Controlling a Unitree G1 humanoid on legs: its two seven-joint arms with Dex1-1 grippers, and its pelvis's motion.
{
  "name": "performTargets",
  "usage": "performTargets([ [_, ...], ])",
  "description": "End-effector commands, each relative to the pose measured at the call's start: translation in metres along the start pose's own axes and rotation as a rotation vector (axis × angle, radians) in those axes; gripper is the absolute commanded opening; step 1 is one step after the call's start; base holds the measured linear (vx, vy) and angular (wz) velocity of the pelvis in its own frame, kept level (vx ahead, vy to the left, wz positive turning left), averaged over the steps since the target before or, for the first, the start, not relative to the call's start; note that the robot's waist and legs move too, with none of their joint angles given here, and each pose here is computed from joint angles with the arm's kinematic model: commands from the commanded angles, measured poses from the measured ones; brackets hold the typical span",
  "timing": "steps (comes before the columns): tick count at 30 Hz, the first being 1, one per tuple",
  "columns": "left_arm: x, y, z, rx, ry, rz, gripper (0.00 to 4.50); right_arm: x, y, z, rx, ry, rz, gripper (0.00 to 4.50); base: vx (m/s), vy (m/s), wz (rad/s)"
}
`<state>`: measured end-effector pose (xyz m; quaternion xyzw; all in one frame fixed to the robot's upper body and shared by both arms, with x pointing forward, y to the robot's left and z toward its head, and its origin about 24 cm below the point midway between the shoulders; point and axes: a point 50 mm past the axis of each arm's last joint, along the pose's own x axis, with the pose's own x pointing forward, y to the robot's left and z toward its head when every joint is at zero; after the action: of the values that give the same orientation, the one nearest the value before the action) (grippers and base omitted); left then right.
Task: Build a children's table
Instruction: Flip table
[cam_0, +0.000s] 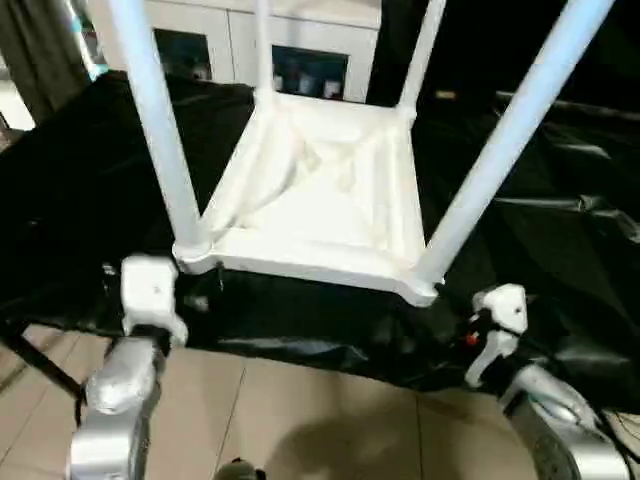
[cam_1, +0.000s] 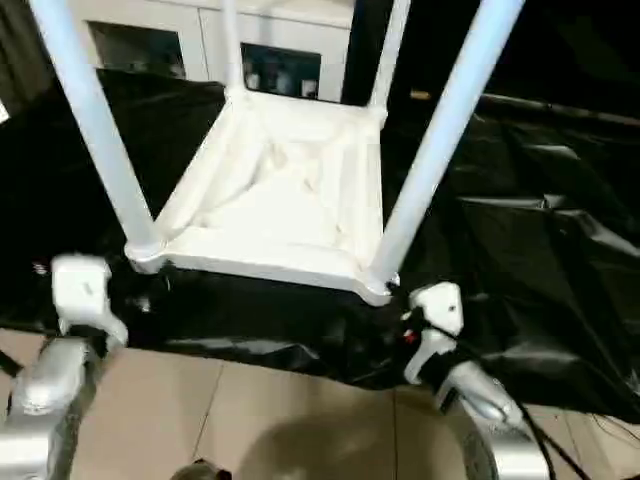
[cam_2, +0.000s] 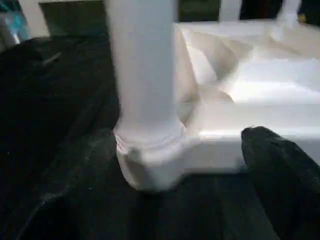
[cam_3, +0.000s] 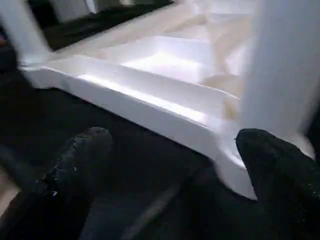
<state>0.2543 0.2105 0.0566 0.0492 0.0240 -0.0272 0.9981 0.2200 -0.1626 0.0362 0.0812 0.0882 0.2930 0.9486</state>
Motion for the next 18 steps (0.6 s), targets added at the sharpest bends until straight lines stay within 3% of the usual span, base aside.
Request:
performTargets([
  [1, 0.005, 0.008, 0.001, -0.001, 0.019, 0.043, 4.41, 0.003, 0.006, 0.007, -0.006, -0.023, 0.069, 4.48, 0.000, 0.000, 0.00],
  [4, 0.014, 0.015, 0.005, -0.028, 0.000, 0.083, 4.41, 0.009, 0.012, 0.007, -0.017, -0.018, 0.137, 4.48, 0.000, 0.000, 0.00],
  [9, 0.032, 0.012, 0.009, -0.071, -0.007, 0.016, 4.41, 0.026, 0.008, 0.011, -0.045, -0.034, 0.118, 4.48, 0.000, 0.000, 0.00],
  [11, 0.047, 0.007, 0.008, -0.076, 0.022, -0.038, 4.41, 0.042, 0.006, 0.017, -0.055, -0.042, 0.106, 4.48, 0.000, 0.000, 0.00],
  [18, 0.063, 0.010, 0.001, -0.062, 0.093, -0.036, 4.41, 0.056, 0.011, 0.018, -0.068, -0.019, 0.188, 4.48, 0.000, 0.000, 0.00],
])
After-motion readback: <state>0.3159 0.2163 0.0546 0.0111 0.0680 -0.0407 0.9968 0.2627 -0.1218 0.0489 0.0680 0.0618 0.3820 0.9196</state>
